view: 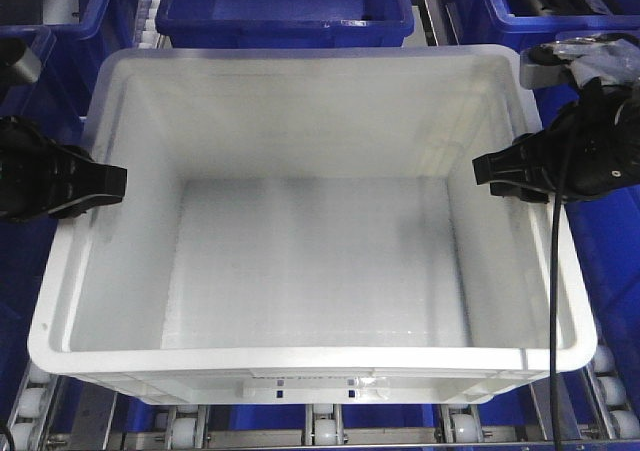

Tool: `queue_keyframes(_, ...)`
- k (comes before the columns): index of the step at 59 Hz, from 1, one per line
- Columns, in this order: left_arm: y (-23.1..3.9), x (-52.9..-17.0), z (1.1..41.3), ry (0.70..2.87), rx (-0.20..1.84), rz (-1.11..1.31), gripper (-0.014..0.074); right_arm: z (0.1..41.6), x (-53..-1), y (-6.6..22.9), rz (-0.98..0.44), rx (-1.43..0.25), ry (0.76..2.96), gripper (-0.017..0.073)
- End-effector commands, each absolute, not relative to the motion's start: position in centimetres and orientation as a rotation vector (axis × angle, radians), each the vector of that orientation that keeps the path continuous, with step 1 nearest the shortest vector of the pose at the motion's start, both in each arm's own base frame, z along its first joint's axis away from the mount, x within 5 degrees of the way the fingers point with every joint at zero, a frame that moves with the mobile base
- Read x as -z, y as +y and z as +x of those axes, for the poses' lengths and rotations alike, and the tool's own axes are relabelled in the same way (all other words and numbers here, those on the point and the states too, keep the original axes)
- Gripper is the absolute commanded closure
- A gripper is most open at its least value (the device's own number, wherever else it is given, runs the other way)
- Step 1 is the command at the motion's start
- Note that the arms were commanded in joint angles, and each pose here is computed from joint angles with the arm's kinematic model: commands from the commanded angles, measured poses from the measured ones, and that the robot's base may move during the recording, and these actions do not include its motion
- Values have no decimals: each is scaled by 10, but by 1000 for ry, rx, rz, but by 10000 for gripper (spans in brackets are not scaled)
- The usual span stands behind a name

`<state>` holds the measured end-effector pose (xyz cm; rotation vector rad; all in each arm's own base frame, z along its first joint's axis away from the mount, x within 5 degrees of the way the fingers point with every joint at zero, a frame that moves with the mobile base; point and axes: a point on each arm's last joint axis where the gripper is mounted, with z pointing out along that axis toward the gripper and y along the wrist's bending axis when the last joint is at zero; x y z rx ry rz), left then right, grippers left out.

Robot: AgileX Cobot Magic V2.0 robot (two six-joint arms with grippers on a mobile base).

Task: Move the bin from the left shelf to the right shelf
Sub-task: 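Lower the bin with both grippers onto the roller shelf slot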

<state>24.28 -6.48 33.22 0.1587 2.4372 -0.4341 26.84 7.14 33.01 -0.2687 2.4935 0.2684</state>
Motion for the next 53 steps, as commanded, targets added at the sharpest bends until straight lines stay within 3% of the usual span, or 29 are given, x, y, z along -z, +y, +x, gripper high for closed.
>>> queue_keyframes(1, -69, -356, 246, 2286, 489, 144, 600, 272, -358, 74, -268, -298, 2300, 564)
queue_keyframes(53, -69, -355, 252, 2251, 478, 124, 575, 276, -358, 71, -290, -241, 2281, 529)
